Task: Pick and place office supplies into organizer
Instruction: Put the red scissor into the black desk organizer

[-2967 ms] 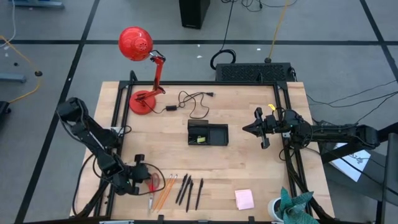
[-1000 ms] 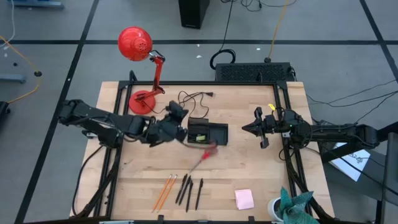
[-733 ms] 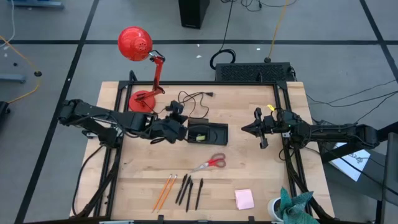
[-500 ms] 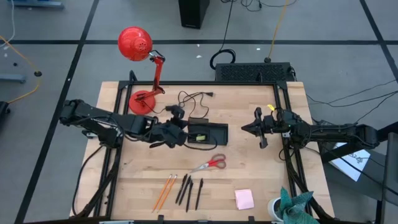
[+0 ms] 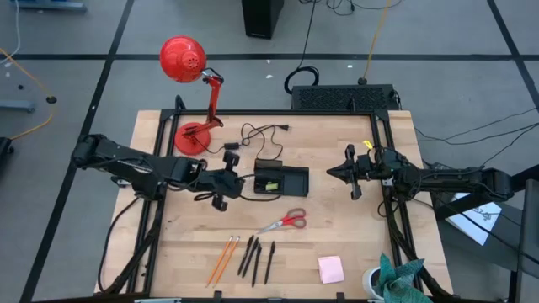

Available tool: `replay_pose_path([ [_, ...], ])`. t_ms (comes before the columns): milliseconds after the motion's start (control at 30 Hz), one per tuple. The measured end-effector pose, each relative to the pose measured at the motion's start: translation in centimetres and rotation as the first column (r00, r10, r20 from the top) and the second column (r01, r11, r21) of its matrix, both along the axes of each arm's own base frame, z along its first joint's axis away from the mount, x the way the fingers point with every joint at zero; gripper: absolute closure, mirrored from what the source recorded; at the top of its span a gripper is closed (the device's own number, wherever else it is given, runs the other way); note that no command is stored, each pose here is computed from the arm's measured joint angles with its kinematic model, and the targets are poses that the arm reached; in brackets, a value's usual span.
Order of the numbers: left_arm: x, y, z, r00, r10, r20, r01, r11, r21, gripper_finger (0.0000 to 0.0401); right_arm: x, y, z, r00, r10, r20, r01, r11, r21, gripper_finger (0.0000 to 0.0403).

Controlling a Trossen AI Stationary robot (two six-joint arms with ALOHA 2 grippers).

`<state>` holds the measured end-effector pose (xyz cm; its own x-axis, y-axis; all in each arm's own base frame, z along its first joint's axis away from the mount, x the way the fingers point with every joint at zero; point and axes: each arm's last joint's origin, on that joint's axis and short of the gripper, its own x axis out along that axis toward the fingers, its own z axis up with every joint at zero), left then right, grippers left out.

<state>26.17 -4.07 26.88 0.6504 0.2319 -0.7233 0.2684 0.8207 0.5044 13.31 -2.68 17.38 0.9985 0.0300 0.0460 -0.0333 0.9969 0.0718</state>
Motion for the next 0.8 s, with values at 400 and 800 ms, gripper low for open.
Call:
replay_pose_path([
  [400,-7.1,0.7,-5.7,0.873,0.111,0.475,0.12,0.895,-0.43,0.04,0.0,0.0,0.0,1.0,0.0,0.003,0.0,1.0,-0.001,0.0403],
  [800,-11.1,-0.1,-11.9,0.732,0.136,0.667,0.301,0.814,-0.496,0.0401,0.0,0.0,0.0,1.0,0.0,0.001,0.0,1.0,0.0,0.0403],
])
